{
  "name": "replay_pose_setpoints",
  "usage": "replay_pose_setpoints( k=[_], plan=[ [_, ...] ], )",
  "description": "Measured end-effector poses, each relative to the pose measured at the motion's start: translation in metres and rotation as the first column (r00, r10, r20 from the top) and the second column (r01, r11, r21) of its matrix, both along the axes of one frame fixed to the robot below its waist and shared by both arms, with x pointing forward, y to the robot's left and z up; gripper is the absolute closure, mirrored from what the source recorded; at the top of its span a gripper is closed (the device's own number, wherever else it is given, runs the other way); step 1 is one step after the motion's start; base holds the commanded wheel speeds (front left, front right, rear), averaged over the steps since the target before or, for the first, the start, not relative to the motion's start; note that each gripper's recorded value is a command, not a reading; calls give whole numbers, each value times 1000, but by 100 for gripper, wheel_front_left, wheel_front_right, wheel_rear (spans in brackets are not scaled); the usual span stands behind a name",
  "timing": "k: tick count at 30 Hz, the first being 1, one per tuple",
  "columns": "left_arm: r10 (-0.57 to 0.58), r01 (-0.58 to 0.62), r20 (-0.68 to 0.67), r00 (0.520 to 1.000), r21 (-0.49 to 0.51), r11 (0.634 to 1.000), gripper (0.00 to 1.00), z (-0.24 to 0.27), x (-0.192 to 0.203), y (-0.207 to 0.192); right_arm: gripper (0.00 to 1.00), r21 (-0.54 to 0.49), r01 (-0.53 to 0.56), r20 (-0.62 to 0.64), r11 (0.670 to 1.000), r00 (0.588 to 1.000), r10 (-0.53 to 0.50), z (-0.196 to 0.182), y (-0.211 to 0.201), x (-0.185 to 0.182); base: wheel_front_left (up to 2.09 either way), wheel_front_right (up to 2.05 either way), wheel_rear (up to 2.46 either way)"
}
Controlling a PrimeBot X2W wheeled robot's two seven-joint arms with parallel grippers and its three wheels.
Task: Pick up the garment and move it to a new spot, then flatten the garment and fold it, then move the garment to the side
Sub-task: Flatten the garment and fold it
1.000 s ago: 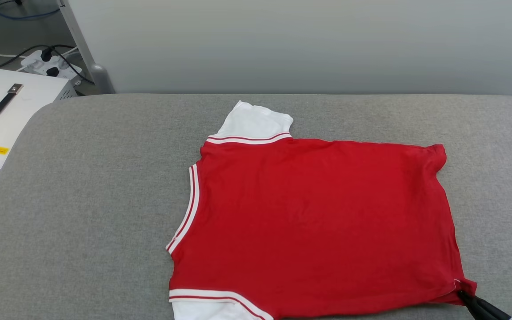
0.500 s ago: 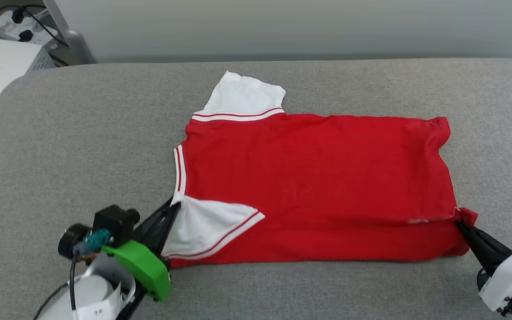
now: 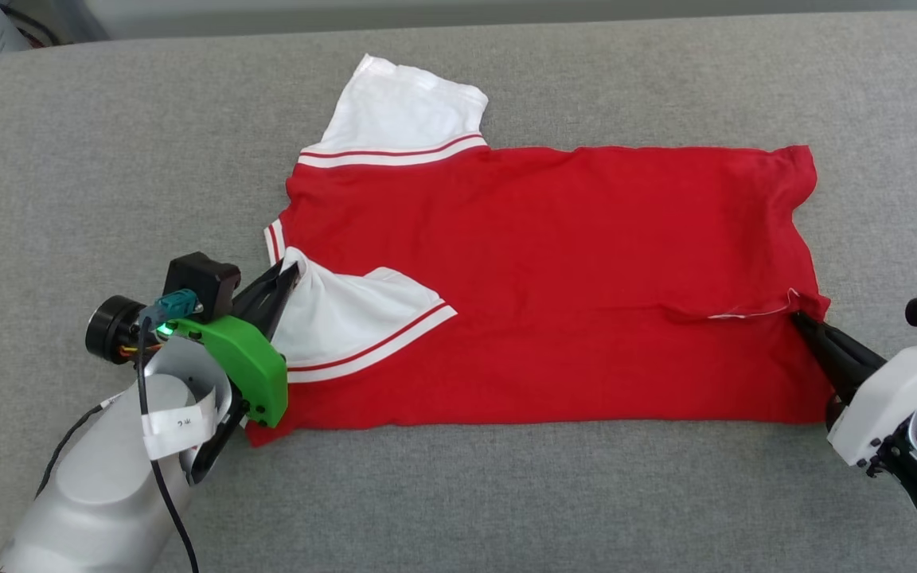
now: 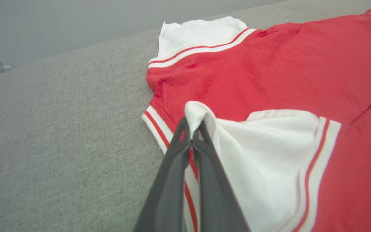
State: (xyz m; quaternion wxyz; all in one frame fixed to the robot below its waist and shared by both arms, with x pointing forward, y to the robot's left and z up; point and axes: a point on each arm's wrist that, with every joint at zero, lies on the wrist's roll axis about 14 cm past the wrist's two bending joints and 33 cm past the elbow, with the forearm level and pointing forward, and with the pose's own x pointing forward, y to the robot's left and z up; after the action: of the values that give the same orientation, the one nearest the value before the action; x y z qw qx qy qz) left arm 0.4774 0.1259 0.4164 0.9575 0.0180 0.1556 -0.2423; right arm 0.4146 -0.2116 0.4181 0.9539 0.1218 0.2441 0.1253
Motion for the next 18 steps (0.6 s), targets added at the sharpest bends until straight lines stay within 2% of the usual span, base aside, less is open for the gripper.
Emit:
replay_pose_setpoints(
  k=[5,13,14,15,16,18],
  plan=[
    [-5,8,-105,995,26,1000,100,-42,-5,-5,100,-41,24,-75,999,997,-27,-26,-11,4,0,0,0],
    [-6,8,-130,991,19,1000,100,-51,-5,-7,100,-45,30,-102,999,994,-35,-38,-9,1,0,0,0],
    [0,2,-132,991,18,1000,100,-51,-4,-6,72,-41,32,-94,999,995,-36,-37,-8,1,0,0,0],
    [3,-1,-133,991,20,1000,75,-50,-4,-5,53,-40,34,-83,999,996,-37,-35,-8,2,0,0,0],
    [7,-5,-132,991,21,1000,1,-48,-4,-4,0,-40,35,-73,999,997,-37,-32,-8,2,0,0,0],
    [15,-13,-117,993,21,1000,0,-43,-3,-1,0,-36,36,-44,999,998,-38,-26,-7,4,0,0,0]
  ],
)
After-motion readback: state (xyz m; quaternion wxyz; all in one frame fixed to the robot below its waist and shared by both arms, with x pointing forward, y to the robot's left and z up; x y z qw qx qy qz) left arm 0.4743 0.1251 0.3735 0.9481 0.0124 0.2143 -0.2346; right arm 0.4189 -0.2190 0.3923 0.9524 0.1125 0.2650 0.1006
